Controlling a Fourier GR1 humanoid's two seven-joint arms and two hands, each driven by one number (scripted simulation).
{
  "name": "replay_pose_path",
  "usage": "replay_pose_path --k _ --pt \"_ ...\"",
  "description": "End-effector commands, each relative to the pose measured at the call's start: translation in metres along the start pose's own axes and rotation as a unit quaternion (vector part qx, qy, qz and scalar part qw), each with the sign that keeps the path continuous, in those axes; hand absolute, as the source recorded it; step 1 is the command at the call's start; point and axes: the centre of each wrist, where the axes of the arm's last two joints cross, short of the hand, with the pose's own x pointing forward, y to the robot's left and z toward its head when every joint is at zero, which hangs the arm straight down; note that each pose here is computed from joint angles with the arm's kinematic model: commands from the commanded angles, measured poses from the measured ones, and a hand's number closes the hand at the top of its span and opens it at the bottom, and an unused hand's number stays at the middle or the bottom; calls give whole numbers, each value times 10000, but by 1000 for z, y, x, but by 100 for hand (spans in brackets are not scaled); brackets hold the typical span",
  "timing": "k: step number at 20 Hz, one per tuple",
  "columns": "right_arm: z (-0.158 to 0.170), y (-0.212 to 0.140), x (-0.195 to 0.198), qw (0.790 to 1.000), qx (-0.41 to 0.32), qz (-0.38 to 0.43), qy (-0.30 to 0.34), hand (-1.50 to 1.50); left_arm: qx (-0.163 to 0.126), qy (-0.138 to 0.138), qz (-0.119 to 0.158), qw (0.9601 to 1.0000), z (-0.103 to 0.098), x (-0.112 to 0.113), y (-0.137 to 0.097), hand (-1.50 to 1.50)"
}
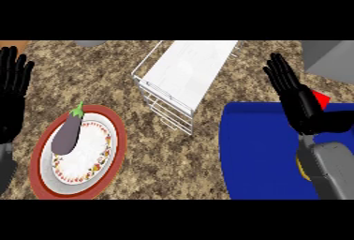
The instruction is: Pick the lemon from the tray and place it in the tiered shelf
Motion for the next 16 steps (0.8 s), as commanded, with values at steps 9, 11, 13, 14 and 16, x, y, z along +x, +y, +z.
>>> replay_pose_path --k 9,11,13,14,16 --pt "168 -159 -15 7810 -5294 2867 1660 150 -310 2745 -596 9592 106 -86 11 0" --pt "183 -124 -28 7752 -5652 2533 1242 -150 -499 2949 -555 9526 119 -93 -1 0" --pt "199 -99 -22 7868 -5599 2453 854 -150 -862 2913 -490 9515 115 -89 -27 0" --pt "210 -77 -26 7913 -5524 2501 789 -150 -865 2848 -521 9533 119 -92 -24 0" --pt "217 -60 -15 8025 -5293 2703 526 -150 -1150 2891 -523 9489 119 -91 -33 0"
